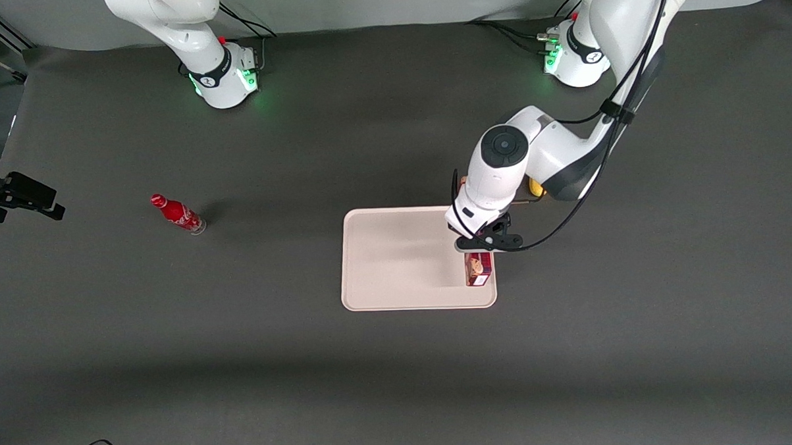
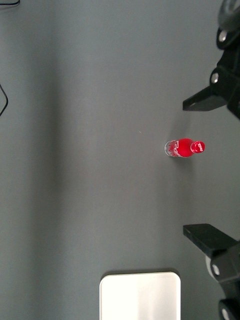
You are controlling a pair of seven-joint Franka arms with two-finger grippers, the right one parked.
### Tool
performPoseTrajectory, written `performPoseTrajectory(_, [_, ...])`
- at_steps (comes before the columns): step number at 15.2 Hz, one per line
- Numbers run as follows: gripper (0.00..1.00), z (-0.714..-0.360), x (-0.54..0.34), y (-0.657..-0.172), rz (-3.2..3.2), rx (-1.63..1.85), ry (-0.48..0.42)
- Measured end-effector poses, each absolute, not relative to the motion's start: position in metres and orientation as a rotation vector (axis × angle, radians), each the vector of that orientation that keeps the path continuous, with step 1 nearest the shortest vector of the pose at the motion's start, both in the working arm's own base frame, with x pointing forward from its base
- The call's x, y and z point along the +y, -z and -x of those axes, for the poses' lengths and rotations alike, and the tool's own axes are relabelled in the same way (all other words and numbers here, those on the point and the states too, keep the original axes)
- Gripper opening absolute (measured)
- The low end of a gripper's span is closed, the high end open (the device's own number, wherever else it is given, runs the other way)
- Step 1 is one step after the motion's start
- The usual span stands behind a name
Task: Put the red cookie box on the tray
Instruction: 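Carry the upright cookie box with the left gripper over the tray, then lower the cookie box onto the tray and open the left gripper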
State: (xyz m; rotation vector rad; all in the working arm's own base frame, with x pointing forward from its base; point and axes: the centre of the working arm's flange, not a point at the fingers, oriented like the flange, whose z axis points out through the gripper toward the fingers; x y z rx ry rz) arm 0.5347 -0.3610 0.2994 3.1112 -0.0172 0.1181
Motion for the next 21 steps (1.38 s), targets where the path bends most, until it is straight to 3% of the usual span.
performPoseTrajectory(5, [0.13,-0.547,-0.362,-0.267,-3.125,-0.054,-0.113])
performPoseTrajectory(21, [0.14,-0.582,-0.362,-0.228,-3.099,-0.017,-0.08])
